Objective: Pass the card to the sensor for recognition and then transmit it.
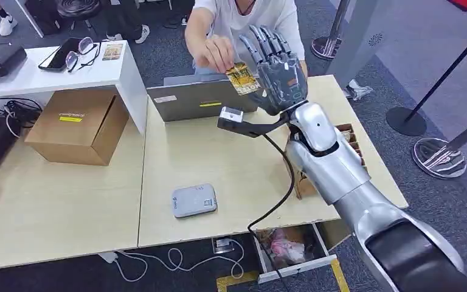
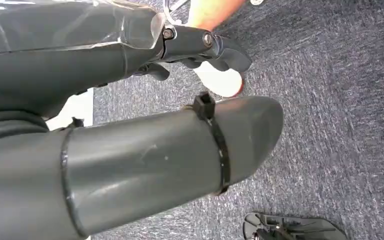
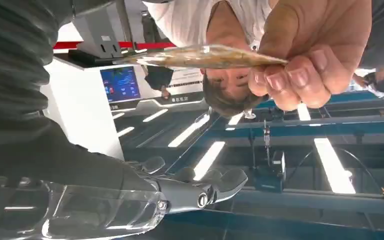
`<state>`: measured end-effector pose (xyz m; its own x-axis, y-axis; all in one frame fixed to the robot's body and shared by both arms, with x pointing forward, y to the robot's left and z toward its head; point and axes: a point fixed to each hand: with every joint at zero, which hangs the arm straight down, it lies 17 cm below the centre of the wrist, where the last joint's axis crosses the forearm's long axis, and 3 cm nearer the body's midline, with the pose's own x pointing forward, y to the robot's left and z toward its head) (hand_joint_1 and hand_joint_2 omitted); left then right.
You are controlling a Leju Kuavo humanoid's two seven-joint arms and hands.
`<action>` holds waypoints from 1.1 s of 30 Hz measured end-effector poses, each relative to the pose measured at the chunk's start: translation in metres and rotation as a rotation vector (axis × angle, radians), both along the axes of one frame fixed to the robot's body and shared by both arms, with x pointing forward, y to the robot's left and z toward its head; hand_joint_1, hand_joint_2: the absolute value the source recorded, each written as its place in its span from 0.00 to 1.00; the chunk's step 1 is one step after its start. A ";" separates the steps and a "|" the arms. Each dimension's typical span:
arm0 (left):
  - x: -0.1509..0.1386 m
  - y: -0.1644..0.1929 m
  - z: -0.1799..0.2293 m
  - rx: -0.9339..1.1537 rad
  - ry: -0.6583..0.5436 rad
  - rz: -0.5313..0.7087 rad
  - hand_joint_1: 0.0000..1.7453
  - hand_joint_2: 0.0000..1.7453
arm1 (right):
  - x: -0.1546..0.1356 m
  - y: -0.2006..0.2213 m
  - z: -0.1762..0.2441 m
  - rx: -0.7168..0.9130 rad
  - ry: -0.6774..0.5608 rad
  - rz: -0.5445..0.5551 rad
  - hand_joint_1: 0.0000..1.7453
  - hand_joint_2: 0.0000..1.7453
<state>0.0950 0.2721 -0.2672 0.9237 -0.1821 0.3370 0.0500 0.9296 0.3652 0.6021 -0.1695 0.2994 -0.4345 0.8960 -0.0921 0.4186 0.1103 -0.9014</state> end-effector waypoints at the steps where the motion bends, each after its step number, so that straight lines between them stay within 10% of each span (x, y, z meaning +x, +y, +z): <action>1: 0.000 0.000 0.000 0.000 0.000 0.000 0.00 0.00 | 0.000 0.000 0.000 -0.001 0.001 -0.001 0.00 1.00; 27: 0.000 0.000 0.000 0.000 0.006 -0.007 0.00 0.00 | 0.007 -0.014 -0.004 0.013 -0.010 -0.034 0.11 1.00; 30: 0.000 0.000 0.000 0.001 0.006 -0.008 0.00 0.00 | 0.007 -0.014 -0.006 0.012 -0.008 -0.034 0.80 1.00; 33: -0.001 0.000 0.000 0.001 0.007 -0.007 0.00 0.00 | 0.007 -0.013 -0.006 0.012 -0.006 -0.032 1.00 1.00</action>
<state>0.0943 0.2721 -0.2676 0.9249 -0.1891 0.3299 0.0593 0.9287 0.3660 0.6091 -0.1829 0.2930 -0.4053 0.9103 -0.0839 0.4271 0.1074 -0.8978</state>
